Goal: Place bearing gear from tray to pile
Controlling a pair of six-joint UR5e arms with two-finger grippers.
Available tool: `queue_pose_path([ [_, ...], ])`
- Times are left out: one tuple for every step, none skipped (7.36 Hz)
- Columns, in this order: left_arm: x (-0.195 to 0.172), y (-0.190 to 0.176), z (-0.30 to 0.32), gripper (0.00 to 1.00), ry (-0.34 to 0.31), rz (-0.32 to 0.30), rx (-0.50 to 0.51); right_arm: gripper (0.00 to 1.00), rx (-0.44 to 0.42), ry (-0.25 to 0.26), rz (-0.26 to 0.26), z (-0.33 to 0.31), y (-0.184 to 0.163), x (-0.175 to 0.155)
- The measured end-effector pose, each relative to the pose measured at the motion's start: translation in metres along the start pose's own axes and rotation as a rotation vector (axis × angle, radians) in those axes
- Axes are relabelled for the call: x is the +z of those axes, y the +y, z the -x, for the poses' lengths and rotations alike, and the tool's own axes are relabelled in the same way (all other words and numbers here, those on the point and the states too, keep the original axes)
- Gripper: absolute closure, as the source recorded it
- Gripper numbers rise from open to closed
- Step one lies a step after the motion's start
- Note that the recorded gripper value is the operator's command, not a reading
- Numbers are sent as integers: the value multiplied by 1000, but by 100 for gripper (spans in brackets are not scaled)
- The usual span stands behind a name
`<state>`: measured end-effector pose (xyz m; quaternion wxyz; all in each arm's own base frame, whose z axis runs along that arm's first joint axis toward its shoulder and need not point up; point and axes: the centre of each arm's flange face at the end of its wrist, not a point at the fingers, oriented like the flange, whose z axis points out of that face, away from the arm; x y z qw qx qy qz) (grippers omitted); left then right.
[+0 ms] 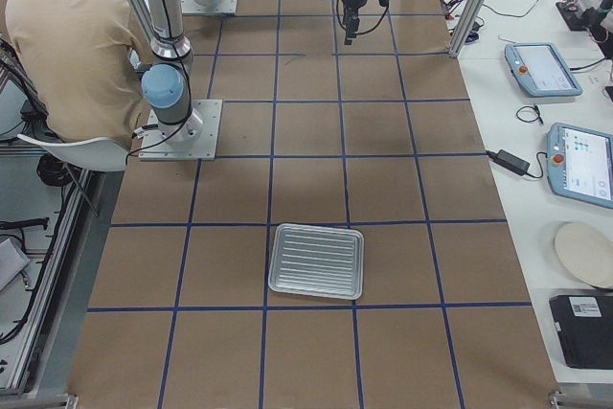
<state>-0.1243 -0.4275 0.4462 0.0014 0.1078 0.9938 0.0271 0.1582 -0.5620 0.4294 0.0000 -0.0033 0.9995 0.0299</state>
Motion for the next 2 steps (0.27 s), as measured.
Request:
queue_pose_path([
  [0, 2, -1, 0, -2, -1, -4, 0, 1, -1, 1, 0, 0, 1],
  [-2, 3, -1, 0, -3, -5, -5, 0, 2, -3, 4, 0, 0, 2],
])
